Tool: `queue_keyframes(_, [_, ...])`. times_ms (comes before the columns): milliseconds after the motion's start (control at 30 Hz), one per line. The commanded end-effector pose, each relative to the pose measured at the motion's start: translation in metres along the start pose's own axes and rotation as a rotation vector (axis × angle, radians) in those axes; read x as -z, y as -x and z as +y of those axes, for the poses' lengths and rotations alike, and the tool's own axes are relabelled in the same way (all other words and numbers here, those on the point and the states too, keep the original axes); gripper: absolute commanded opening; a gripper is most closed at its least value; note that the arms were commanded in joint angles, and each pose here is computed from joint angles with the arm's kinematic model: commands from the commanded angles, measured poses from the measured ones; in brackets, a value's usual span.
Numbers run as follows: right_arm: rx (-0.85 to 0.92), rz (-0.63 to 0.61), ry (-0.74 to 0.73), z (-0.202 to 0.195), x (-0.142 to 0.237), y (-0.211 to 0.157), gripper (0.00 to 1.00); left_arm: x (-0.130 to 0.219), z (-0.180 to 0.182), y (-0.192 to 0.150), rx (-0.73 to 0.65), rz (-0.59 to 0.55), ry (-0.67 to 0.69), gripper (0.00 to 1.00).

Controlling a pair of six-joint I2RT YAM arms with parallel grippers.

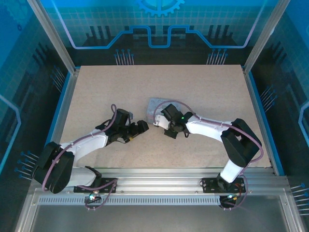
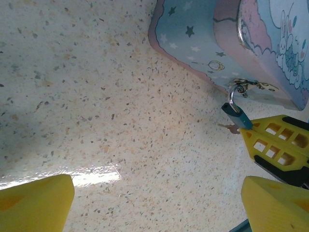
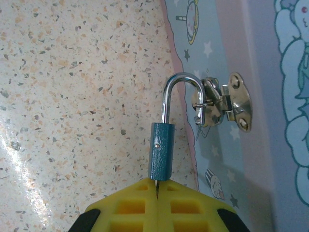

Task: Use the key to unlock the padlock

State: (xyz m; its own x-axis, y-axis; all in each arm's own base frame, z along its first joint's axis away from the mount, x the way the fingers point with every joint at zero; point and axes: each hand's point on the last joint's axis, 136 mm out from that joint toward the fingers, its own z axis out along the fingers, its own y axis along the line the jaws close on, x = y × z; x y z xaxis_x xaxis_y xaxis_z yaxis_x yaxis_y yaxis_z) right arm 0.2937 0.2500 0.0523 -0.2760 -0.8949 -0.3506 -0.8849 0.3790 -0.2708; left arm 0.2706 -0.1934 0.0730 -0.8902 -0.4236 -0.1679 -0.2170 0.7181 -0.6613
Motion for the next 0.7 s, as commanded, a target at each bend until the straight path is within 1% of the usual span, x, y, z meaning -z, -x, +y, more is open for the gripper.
queue_keyframes(0, [0.022,-0.019,0.022,0.009,0.000,0.006,0.00,0.005,-0.001,0.002,-0.009,-0.003,0.004,0.91])
queue_keyframes(200, [0.018,-0.007,0.057,0.015,-0.004,0.005,0.00,0.005,0.001,0.002,-0.002,-0.002,0.005,0.91])
queue_keyframes(433, [0.026,0.016,0.052,0.014,-0.009,0.003,0.00,0.006,0.002,0.002,0.002,-0.005,0.006,0.91])
queue_keyframes(667, [0.045,-0.030,0.027,0.007,-0.005,0.016,0.00,0.006,0.004,0.002,0.007,-0.007,0.006,0.91])
